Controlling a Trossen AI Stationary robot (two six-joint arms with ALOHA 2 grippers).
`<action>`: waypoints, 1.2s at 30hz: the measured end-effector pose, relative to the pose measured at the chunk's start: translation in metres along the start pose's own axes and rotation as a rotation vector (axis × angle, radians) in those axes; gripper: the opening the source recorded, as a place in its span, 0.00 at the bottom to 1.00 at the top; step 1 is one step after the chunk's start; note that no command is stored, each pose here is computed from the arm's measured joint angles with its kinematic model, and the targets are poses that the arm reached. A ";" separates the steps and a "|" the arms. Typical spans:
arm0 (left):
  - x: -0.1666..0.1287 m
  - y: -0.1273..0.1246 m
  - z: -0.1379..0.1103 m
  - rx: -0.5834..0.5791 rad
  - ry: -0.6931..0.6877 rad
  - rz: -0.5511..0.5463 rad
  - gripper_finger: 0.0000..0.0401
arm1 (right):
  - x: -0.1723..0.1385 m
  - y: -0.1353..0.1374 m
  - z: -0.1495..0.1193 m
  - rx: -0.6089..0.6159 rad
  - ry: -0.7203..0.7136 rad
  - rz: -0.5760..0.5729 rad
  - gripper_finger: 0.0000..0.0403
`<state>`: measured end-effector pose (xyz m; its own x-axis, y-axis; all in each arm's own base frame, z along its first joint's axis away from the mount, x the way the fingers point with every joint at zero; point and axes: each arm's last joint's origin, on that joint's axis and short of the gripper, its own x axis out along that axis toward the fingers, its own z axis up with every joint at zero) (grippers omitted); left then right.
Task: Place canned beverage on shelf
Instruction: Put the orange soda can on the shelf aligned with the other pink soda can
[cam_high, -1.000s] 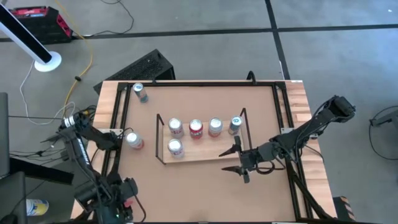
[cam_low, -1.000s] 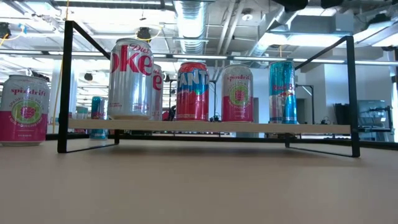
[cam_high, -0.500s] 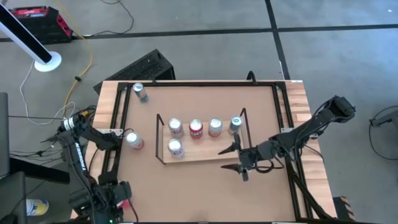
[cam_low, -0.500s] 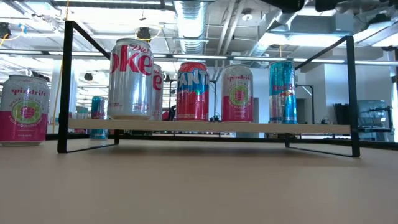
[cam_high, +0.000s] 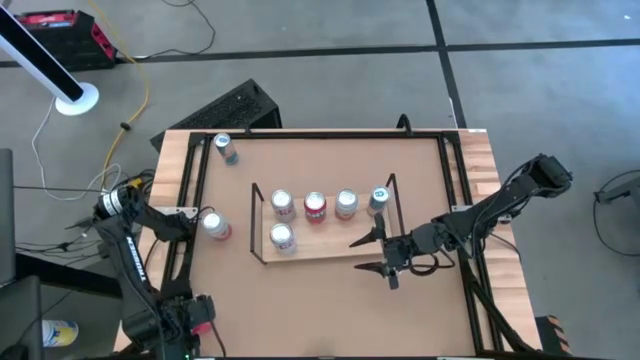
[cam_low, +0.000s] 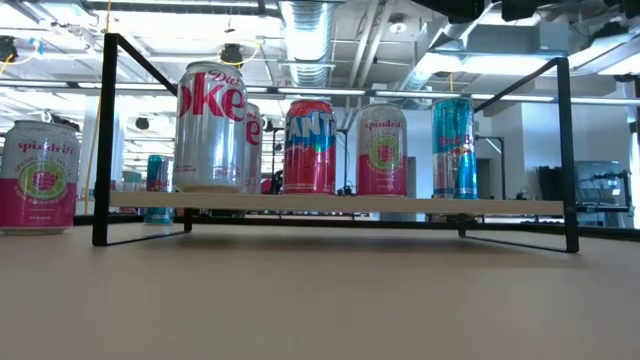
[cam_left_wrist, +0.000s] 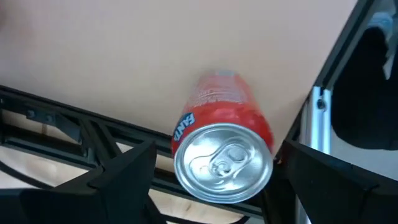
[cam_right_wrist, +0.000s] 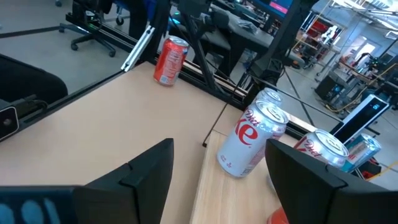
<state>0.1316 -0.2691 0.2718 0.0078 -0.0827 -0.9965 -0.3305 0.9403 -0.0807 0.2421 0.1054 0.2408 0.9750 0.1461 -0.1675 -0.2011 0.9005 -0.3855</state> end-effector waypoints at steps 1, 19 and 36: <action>0.002 0.001 0.000 -0.001 0.010 0.004 0.83 | 0.000 0.000 0.000 -0.001 0.000 0.000 0.68; 0.033 0.004 -0.003 0.038 0.117 -0.019 0.83 | 0.000 0.000 0.000 -0.011 0.000 0.002 0.68; 0.033 0.003 0.001 0.061 0.078 -0.036 0.73 | 0.000 0.000 0.000 -0.016 -0.001 0.002 0.68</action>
<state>0.1315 -0.2687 0.2390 -0.0562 -0.1401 -0.9885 -0.2729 0.9546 -0.1198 0.2421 0.1055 0.2408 0.9747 0.1479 -0.1676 -0.2043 0.8935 -0.4000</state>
